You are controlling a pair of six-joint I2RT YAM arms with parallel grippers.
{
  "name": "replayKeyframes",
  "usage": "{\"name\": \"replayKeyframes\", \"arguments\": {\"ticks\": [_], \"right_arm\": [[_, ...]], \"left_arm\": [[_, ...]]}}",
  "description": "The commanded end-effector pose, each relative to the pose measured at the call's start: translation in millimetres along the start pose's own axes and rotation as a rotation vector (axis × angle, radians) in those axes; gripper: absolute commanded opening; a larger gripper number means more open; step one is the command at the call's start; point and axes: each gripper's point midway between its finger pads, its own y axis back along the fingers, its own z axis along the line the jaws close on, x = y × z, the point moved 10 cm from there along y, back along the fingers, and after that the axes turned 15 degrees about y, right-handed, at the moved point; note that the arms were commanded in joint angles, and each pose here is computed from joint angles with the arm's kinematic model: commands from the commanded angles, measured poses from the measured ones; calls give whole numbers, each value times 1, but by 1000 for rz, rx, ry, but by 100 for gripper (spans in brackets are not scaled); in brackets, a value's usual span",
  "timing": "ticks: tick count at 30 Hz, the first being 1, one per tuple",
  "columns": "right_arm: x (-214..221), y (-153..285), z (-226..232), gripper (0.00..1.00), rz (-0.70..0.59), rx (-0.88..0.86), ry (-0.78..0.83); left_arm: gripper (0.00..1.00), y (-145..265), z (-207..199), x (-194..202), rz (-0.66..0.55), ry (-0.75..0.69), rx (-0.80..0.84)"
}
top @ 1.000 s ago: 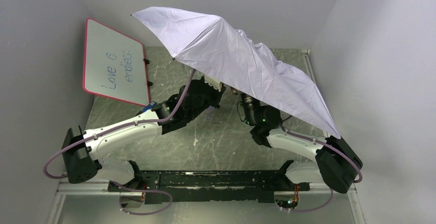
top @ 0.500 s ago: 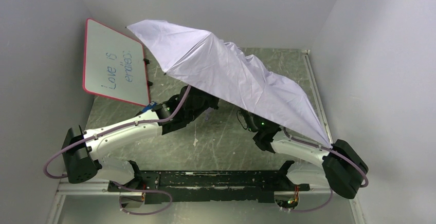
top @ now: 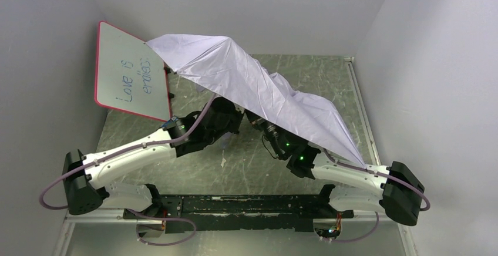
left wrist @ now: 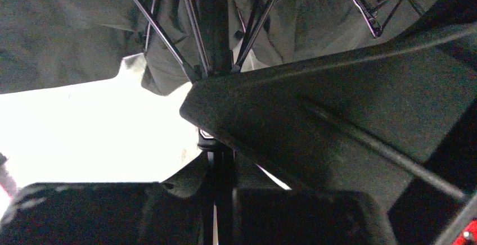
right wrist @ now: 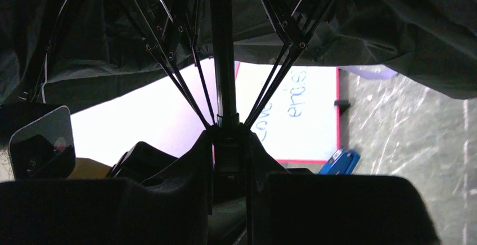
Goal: Put away the umbrella
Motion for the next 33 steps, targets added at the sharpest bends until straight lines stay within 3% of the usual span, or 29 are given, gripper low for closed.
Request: {"name": "replayKeyframes", "arguments": {"ticks": [1,4,13,20,26,33], "right_arm": [[51,28,-2,0,312,26,-49],[67,33,-23,0,348,75,-58],[107,41,-73,0,416,225,-47],[124,50,-101,0,450,318,-64],[131,57,-121,0,455,375,-105],[124,41,-123,0,426,334,-99]], "left_arm": [[11,24,-10,-23,-50,88,104],[18,30,2,-3,11,91,58],[26,17,19,60,173,118,-36],[28,-3,18,73,193,111,-109],[41,-14,17,81,240,94,-153],[42,-4,18,81,246,112,-117]]}}
